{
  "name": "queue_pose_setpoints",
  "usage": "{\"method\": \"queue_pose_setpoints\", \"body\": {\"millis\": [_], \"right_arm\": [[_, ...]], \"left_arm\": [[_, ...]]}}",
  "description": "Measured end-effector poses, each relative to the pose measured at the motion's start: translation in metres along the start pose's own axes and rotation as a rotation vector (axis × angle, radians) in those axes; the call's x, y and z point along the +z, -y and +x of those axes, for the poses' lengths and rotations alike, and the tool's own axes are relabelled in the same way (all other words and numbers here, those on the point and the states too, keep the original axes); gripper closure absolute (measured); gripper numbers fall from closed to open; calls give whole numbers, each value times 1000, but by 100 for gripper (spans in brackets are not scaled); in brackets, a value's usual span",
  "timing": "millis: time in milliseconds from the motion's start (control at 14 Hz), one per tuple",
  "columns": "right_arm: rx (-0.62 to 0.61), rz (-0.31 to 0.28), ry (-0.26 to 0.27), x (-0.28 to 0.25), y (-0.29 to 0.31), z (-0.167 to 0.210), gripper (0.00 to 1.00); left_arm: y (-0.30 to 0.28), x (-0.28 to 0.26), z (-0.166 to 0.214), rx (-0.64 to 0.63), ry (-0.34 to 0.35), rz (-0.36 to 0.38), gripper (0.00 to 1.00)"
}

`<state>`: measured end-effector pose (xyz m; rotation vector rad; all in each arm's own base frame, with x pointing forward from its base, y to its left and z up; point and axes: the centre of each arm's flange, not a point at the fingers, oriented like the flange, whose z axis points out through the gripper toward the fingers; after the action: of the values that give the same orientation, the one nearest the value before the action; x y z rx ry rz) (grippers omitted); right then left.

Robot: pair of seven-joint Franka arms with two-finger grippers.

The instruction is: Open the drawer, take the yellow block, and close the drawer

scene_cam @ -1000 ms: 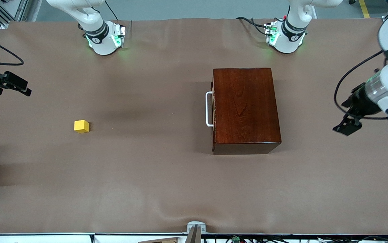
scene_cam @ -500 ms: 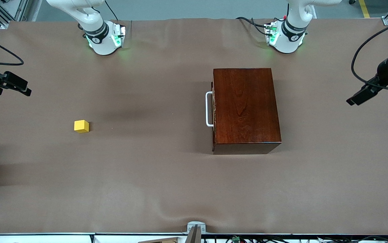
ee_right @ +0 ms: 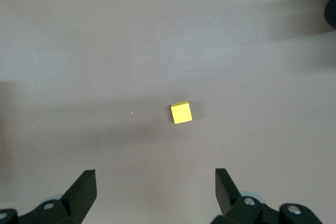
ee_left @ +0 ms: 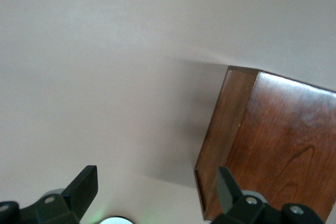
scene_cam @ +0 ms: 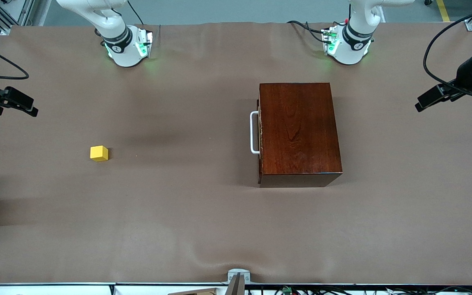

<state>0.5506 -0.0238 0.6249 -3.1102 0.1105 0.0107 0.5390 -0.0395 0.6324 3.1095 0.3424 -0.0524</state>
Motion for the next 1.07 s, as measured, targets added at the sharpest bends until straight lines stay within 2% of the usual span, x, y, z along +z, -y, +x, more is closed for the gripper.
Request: {"method": "queue_pose_setpoints", "body": {"millis": [214, 429, 571, 714, 1071], "right_arm": [[0, 0, 0, 0, 0, 0, 0], [0, 0, 0, 0, 0, 0, 0], [0, 0, 0, 0, 0, 0, 0], [0, 0, 0, 0, 0, 0, 0], [0, 0, 0, 0, 0, 0, 0]], "left_arm": [[-3, -2, -5, 168, 7, 3, 0], [-13, -1, -10, 231, 17, 20, 0], [-16, -1, -12, 279, 12, 72, 0], [-20, -2, -14, 301, 7, 100, 0], [-13, -2, -12, 290, 7, 99, 0]]}}
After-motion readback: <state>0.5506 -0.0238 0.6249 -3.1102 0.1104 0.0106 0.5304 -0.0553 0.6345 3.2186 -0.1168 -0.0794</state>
